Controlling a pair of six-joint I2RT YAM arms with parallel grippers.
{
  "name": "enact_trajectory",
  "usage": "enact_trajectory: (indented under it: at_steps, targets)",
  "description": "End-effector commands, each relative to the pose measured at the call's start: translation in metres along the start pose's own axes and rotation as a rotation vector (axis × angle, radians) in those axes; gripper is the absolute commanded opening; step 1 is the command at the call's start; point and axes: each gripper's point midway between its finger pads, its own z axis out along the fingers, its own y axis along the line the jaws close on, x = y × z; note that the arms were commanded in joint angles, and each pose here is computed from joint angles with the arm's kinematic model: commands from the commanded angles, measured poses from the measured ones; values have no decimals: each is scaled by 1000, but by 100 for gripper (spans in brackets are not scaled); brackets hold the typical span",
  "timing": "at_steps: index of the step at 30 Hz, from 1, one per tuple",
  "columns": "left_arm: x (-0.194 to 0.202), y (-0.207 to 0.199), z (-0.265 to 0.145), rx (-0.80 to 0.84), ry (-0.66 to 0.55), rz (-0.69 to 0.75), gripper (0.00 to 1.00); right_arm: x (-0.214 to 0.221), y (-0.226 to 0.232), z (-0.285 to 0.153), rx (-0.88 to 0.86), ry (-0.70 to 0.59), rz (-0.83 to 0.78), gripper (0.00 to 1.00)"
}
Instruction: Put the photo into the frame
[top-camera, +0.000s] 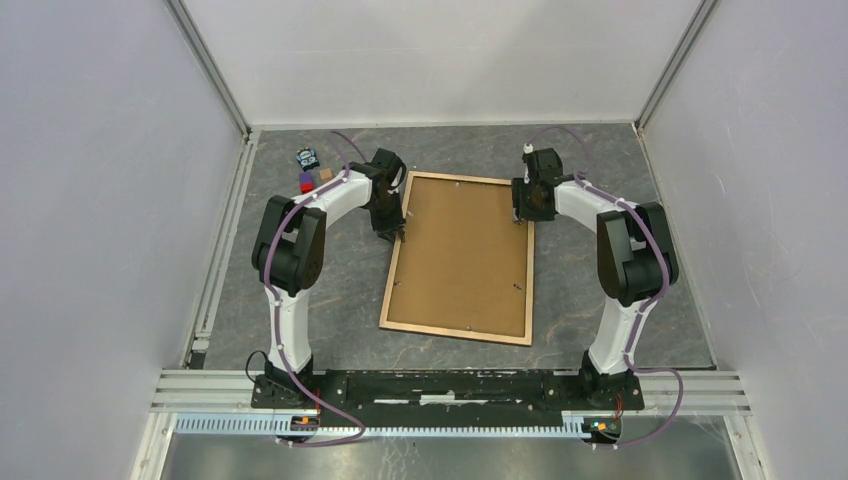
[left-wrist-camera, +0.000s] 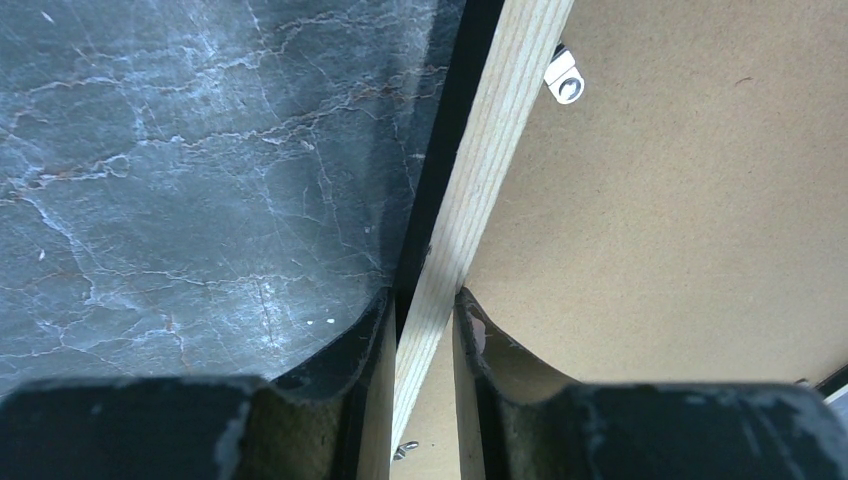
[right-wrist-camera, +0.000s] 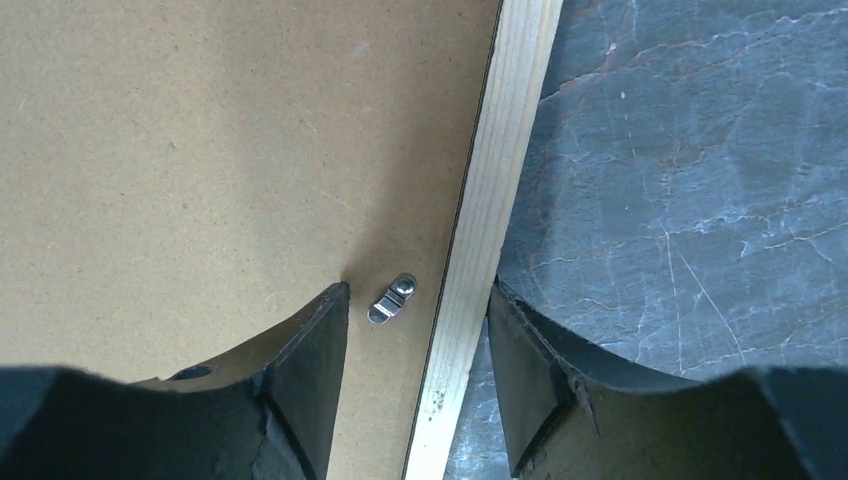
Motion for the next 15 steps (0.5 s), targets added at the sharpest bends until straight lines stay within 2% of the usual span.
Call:
enact_trajectory:
  at_steps: [1,5,8,11,15]
  targets:
    - [1,-13,13,44,23,-38,29,55,2,6,51,200,-36,55]
    - [-1,-14,11,49,18,-40,29,61,-4,8,78,206,-40,44]
    - [0,-14,12,47,20,-40,29,62,-3,9,74,212,-39,30]
    - [0,-14,12,46,20,-39,29,61,0,8,64,207,-53,20]
    - [0,-14,12,50,21,-40,29,57,-1,7,60,187,-91,17]
